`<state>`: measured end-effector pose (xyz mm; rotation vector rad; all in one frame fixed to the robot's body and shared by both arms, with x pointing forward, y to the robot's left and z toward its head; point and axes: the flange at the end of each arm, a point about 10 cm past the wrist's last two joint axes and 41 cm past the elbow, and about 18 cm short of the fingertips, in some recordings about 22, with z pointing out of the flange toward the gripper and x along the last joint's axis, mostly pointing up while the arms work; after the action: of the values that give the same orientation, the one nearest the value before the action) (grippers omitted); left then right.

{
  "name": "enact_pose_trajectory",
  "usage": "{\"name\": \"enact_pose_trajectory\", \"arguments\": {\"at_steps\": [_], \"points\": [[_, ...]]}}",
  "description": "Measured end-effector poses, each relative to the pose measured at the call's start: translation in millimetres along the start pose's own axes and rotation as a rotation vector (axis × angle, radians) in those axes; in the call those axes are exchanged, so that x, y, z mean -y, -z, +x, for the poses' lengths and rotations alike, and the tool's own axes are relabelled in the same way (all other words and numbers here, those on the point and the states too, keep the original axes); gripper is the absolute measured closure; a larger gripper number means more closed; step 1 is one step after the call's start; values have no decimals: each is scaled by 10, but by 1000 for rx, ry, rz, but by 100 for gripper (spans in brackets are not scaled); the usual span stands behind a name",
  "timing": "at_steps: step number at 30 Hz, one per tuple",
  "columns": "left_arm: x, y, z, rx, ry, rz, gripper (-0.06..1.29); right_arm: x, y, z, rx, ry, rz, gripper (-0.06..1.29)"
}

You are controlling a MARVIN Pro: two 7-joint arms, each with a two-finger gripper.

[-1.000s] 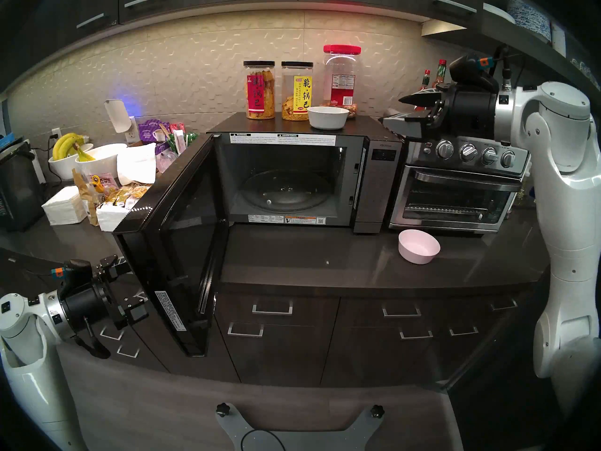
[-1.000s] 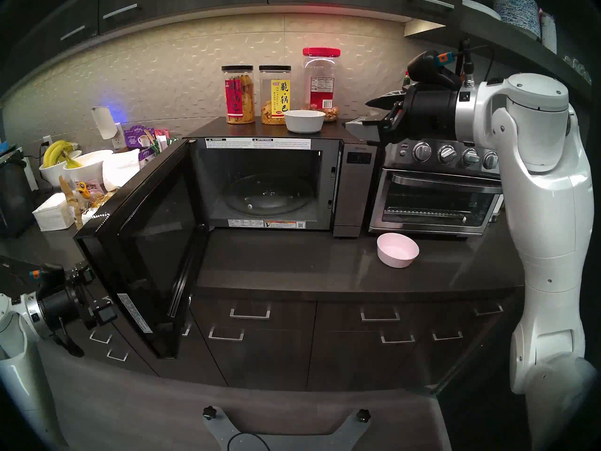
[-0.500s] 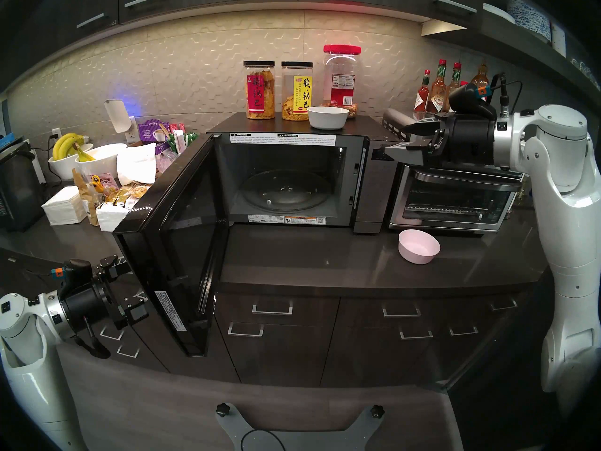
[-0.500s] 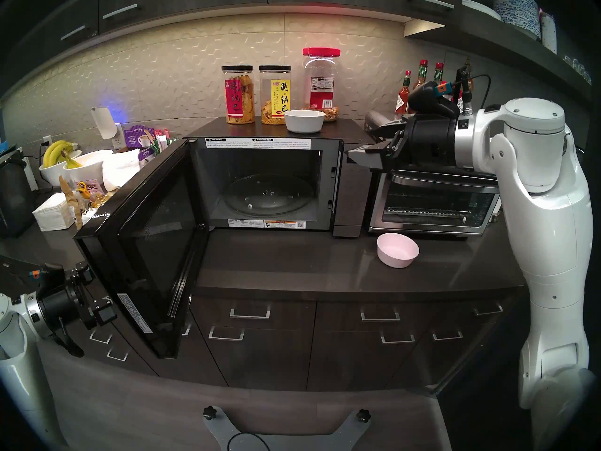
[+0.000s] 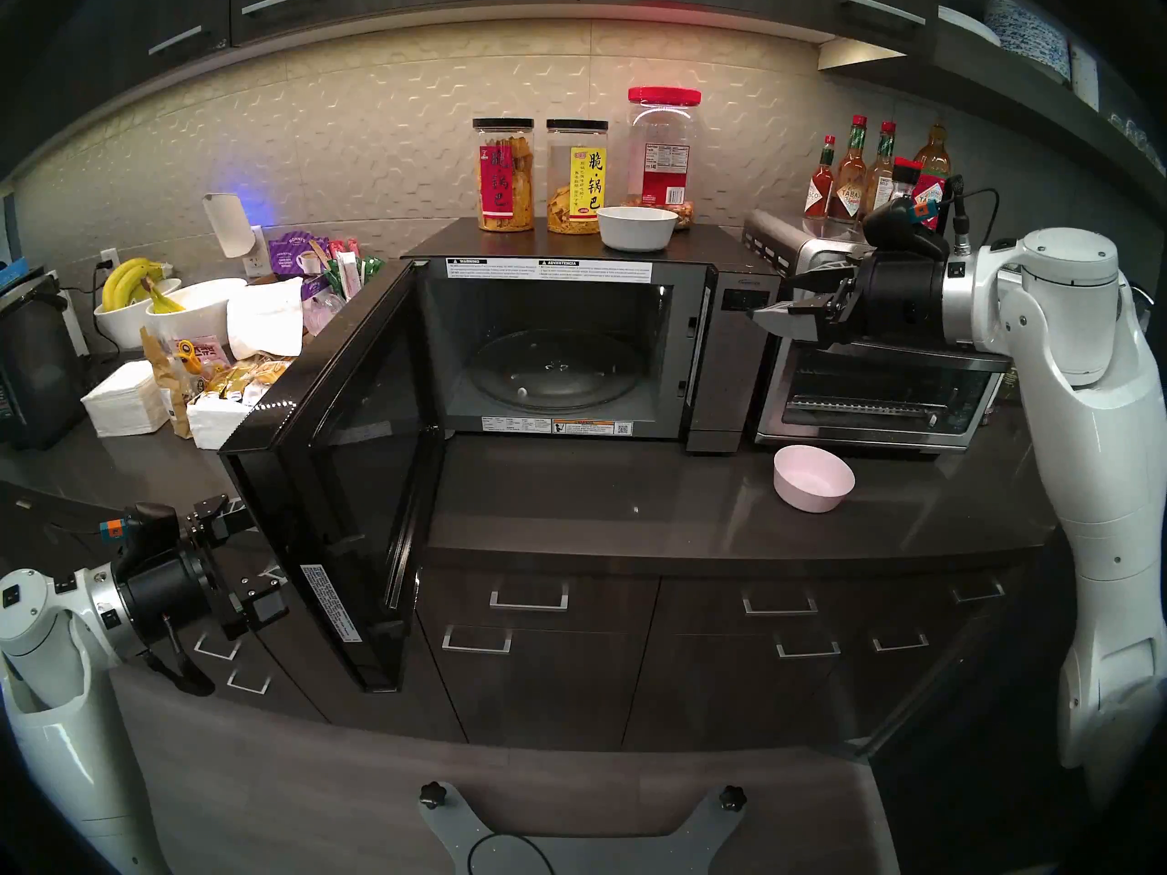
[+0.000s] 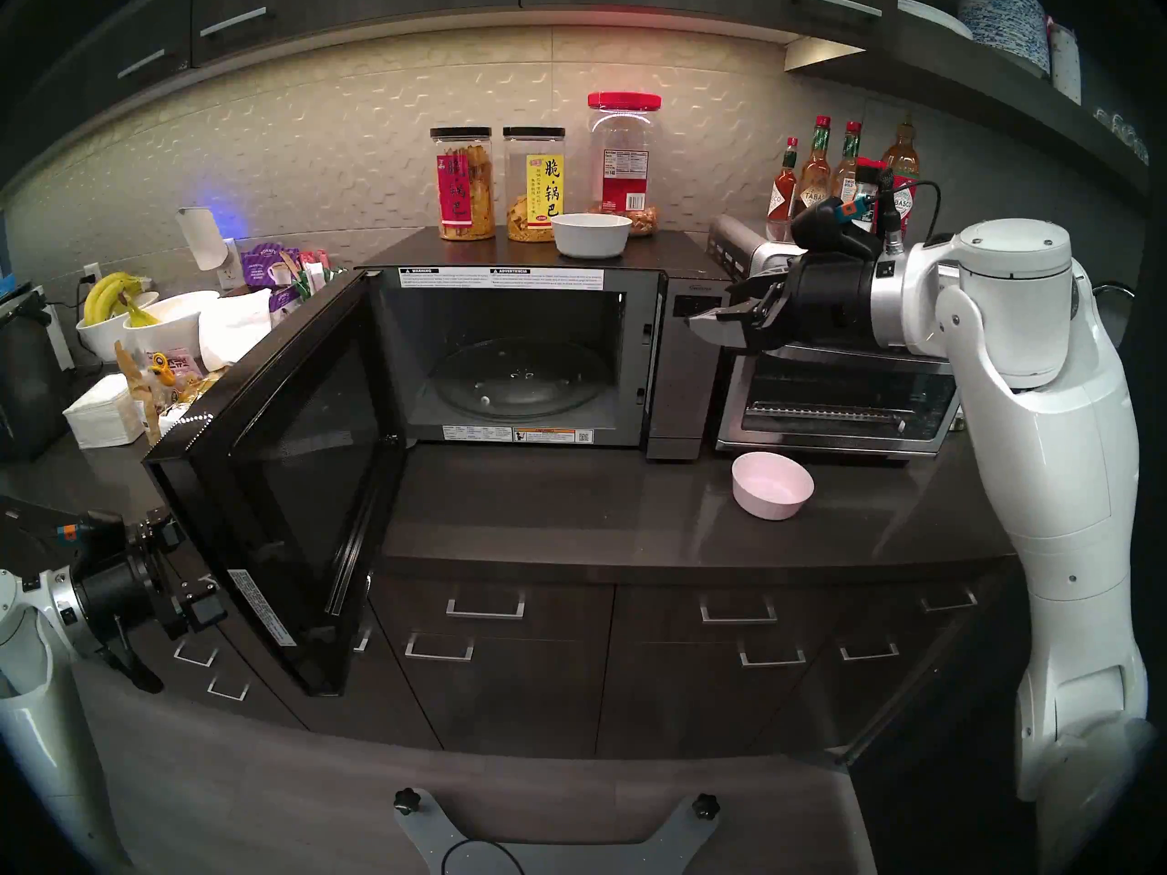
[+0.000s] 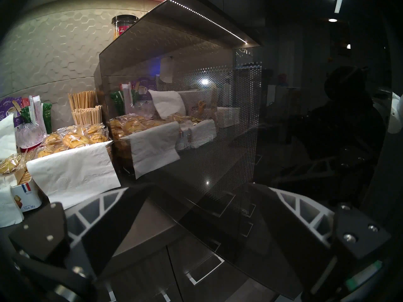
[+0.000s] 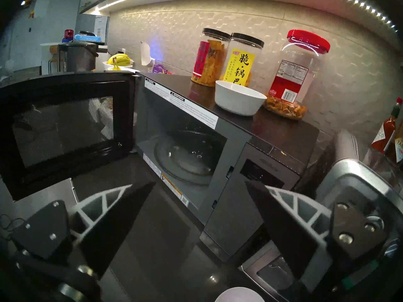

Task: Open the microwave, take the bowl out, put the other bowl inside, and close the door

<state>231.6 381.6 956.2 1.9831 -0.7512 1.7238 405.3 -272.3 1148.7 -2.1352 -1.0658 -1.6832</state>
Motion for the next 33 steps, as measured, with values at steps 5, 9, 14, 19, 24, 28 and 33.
{"name": "enact_pose_trajectory", "arguments": {"at_steps": [5, 9, 14, 19, 24, 28, 33], "points": [[0, 0, 0, 0, 0, 0, -1, -27, -38, -115, 23, -24, -8, 4], [0, 0, 0, 0, 0, 0, -1, -39, -63, -207, 42, -42, -13, 4], [0, 0, 0, 0, 0, 0, 0, -42, -80, -294, 57, -58, -17, 3], [0, 0, 0, 0, 0, 0, -1, -36, -83, -350, 66, -67, -21, 3], [0, 0, 0, 0, 0, 0, 0, -29, -89, -385, 72, -72, -23, 3], [0, 0, 0, 0, 0, 0, 0, -28, -87, -386, 72, -72, -24, 3], [0, 0, 0, 0, 0, 0, -1, -29, -83, -383, 71, -72, -26, 4]]}}
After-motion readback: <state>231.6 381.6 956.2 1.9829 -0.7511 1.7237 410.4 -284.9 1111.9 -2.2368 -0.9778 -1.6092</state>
